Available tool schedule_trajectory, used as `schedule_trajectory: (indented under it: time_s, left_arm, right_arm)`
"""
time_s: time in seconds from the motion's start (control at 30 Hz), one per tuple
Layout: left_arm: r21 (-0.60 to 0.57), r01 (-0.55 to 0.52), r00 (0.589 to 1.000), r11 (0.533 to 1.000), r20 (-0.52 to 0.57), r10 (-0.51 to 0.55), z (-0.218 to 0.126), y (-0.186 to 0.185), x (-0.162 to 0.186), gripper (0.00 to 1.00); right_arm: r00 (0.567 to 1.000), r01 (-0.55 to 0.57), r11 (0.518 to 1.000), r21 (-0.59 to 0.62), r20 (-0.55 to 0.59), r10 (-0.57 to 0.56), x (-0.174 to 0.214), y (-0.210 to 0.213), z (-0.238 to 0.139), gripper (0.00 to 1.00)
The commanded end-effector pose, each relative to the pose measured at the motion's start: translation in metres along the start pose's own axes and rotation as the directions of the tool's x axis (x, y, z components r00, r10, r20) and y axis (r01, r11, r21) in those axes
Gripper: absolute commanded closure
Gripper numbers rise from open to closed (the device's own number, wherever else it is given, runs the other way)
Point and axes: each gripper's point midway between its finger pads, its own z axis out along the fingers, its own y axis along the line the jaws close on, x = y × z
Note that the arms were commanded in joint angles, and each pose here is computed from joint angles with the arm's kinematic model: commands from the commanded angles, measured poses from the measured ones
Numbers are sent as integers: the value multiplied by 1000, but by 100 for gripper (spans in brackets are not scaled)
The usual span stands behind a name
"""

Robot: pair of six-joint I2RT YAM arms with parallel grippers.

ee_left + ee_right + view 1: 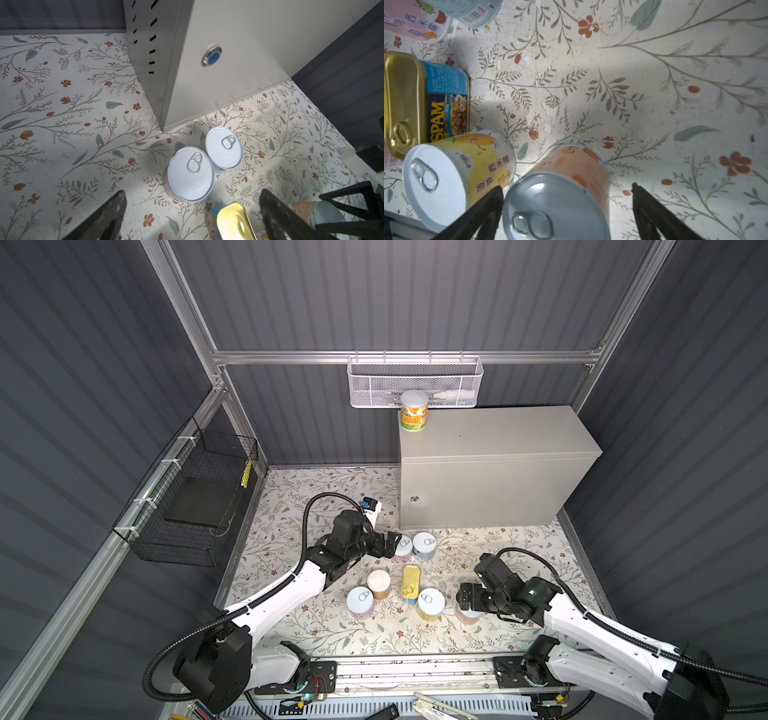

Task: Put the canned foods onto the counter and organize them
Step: 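Move the left gripper down toward the cans while the right gripper descends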

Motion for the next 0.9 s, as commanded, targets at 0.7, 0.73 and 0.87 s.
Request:
schedule_trajectory:
  time_s: [0.7,0.73,0.87]
  left_arm:
    - [113,-5,993,994,119,-8,-14,-14,8,0]
    - [111,-6,993,994,115,-7,-14,-14,9,0]
    - [111,-7,994,994,112,-6,-14,-14,9,0]
  right_arm:
    - [997,-15,1000,8,-72,16,3,23,-4,10]
    - [997,-14,1000,24,-80,16,5,21,-3,11]
    - [996,16,998,64,-93,-10,8,20,-2,13]
